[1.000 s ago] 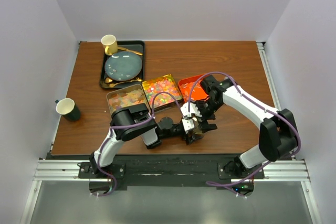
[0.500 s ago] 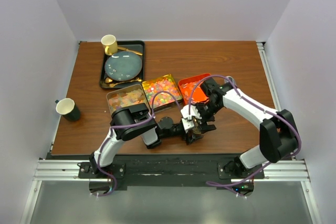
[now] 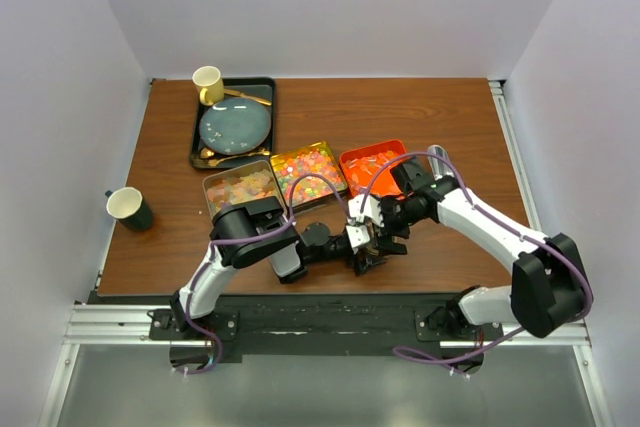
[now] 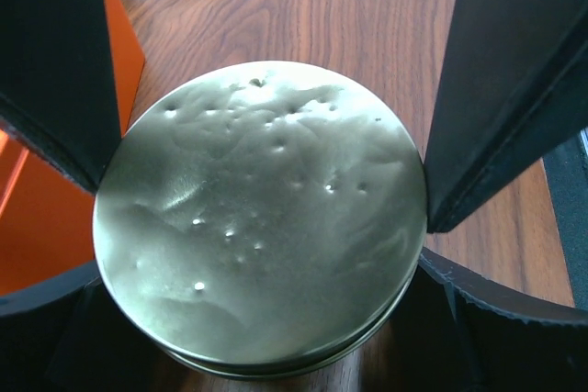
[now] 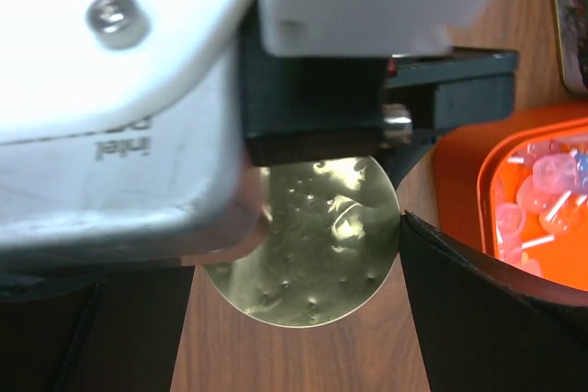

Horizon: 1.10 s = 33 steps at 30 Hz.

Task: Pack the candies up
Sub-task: Screw the bottle lid onto the packing bottle.

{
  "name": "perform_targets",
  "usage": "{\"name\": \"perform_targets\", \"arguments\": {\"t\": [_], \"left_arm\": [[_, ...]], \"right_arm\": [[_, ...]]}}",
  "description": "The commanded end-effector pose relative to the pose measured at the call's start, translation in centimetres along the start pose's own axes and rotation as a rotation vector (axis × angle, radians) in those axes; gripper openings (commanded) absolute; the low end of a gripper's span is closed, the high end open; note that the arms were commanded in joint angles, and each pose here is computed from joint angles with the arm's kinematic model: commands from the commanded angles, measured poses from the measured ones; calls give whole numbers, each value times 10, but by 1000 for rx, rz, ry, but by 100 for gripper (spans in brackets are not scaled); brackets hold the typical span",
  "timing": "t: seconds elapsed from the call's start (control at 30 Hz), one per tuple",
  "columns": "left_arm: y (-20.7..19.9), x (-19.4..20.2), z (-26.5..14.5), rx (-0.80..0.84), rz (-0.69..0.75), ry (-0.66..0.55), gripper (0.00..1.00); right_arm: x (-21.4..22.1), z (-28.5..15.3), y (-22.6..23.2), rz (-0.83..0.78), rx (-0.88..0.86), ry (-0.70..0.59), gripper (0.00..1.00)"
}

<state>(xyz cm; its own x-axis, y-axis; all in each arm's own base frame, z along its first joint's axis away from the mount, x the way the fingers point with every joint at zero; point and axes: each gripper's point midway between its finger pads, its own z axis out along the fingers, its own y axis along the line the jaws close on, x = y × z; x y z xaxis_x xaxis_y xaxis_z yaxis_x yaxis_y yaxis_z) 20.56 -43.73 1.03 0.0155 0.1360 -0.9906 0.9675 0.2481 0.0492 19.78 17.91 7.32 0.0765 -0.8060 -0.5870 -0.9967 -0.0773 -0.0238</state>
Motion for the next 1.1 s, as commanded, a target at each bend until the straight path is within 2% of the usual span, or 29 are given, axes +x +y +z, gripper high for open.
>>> {"name": "perform_targets", "arguments": {"t": [0.0,0.13,0.17,0.23,0.27,0.43,0.47,0.57,0.73,0.77,0.9,1.07], "left_arm": [[-3,126,-52,-23,14,444,0],[-4,126,-52,-14,13,445,0],[-4,126,-51,-7,14,450,10],[-7,121,-48,11,2,446,47],[-6,113,-46,12,3,428,99],[-7,87,-69,9,11,396,100],[-9,66,-69,26,22,348,100],[-13,43,-80,43,34,323,100],[-18,24,-94,44,-20,328,100],[-19,21,-96,43,-23,325,100],[-13,9,-109,13,-46,335,100],[18,-20,-122,-55,-104,333,100]], "right_arm": [[16,8,26,191,-38,36,64],[18,8,25,192,-24,42,65],[18,7,25,189,-26,44,65],[20,7,26,179,-28,49,65],[20,6,27,172,-28,53,65],[24,4,28,152,-18,68,68],[25,3,29,150,-17,70,70],[25,3,29,145,-8,68,76],[13,-4,21,144,43,26,91],[10,-7,18,144,56,17,99],[-6,-24,16,172,64,2,99],[-26,-63,-24,303,185,-63,99]]}}
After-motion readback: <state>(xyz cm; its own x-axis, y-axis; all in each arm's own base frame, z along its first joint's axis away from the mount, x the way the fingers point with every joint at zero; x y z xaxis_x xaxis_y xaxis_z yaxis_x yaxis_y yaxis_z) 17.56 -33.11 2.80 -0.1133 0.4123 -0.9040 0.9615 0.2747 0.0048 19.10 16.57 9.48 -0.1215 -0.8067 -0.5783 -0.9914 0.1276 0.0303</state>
